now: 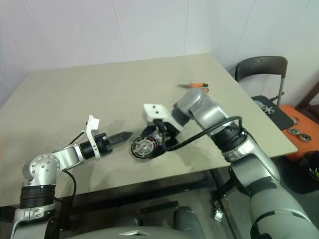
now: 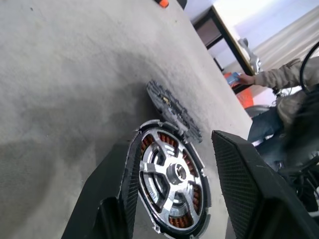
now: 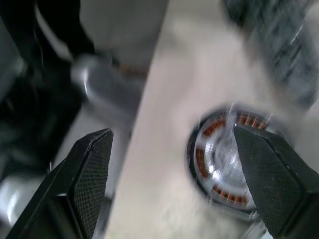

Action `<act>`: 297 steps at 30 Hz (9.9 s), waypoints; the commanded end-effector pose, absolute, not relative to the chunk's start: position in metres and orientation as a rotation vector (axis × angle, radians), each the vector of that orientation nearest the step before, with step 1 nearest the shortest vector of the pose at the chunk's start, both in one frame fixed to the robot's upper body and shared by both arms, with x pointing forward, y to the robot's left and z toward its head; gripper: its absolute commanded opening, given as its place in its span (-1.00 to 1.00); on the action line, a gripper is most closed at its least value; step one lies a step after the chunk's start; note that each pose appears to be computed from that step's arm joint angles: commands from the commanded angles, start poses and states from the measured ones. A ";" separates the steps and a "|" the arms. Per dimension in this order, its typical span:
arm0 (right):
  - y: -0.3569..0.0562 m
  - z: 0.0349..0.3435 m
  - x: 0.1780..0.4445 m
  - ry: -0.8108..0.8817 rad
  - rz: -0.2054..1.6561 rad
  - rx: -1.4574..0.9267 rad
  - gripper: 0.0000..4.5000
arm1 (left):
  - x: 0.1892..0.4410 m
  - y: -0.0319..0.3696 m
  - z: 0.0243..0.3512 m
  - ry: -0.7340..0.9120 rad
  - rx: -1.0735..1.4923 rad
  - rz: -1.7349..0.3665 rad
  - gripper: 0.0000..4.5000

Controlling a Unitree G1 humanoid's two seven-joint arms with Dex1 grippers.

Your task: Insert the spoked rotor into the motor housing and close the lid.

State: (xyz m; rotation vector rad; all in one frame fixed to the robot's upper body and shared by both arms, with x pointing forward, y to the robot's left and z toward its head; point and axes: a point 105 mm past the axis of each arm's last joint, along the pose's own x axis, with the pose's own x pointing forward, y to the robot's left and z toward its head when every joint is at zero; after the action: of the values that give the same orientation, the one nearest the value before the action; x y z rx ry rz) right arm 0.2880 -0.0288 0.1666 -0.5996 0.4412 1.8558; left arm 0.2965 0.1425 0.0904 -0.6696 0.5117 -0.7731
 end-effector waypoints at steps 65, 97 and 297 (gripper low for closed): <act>-0.023 0.038 0.306 0.500 1.240 -0.224 -0.99 | 0.297 0.184 0.126 0.500 -0.560 -0.764 0.06; -0.123 0.110 0.282 0.433 1.061 -0.128 -0.46 | 0.283 0.156 0.108 0.551 -0.550 -0.857 0.06; -0.069 0.082 0.357 0.292 0.907 -0.070 0.78 | 0.300 0.157 0.106 0.511 -0.559 -0.813 0.06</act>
State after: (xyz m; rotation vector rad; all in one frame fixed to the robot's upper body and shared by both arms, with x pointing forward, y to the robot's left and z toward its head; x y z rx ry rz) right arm 0.3587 -0.0748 0.0739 -0.0627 0.3267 0.8790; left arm 0.2980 0.1570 0.0917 -0.5733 0.5680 -0.7987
